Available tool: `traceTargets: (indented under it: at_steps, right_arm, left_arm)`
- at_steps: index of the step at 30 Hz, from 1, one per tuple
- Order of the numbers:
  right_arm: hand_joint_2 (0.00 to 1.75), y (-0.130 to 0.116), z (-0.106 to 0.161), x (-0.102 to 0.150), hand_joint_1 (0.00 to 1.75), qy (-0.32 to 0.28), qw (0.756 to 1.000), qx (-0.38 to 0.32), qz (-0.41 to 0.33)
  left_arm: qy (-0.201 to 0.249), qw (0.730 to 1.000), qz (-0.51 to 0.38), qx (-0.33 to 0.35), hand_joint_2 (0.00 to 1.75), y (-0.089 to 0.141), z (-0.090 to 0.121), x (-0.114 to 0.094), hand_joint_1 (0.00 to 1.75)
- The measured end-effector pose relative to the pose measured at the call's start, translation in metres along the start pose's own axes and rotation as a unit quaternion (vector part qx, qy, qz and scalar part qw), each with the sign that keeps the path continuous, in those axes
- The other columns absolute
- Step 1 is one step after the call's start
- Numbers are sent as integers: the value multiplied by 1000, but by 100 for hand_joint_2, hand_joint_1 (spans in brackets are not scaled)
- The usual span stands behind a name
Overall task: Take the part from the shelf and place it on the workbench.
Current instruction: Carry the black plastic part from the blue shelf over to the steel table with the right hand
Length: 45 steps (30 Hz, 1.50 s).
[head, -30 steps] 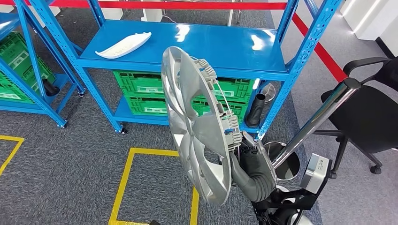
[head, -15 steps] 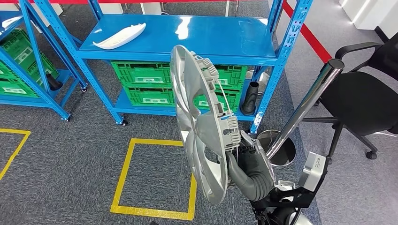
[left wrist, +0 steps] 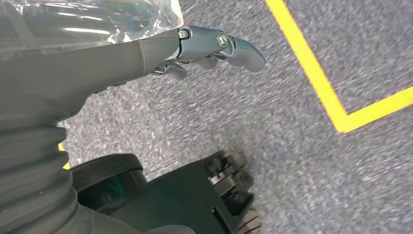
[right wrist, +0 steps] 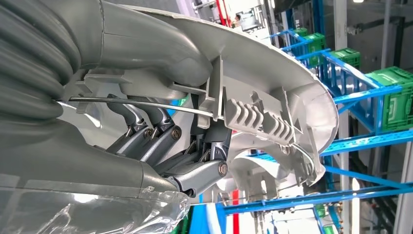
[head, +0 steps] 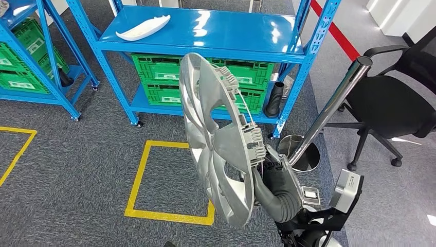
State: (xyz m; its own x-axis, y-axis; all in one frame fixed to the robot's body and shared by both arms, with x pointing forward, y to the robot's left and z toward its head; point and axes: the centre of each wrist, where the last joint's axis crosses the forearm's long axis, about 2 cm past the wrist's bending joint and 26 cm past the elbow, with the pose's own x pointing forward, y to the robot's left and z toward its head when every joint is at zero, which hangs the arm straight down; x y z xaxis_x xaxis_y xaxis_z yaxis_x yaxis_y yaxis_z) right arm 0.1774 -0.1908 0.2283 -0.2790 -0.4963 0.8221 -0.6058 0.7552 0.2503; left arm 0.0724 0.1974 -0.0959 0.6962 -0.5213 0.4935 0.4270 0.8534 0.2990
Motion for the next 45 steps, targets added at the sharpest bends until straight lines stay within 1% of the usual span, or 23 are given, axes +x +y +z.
traceTargets:
  at_steps: [15,29,35,45]
  right_arm:
    - [175,-1,1,-2,175,-2,1000,-11,5]
    - [175,-1,2,-3,175,2,1000,-14,6]
    - [175,-2,1,-4,175,4,1000,-14,7]
    - [175,-2,1,-5,175,7,1000,-13,6]
  left_arm:
    - [13,1000,4,0,175,-1,1,-2,0]
    - [15,1000,6,1,175,-1,1,-1,0]
    - [18,1000,11,0,175,-3,0,3,0]
    - [19,1000,13,5,175,-3,1,1,0]
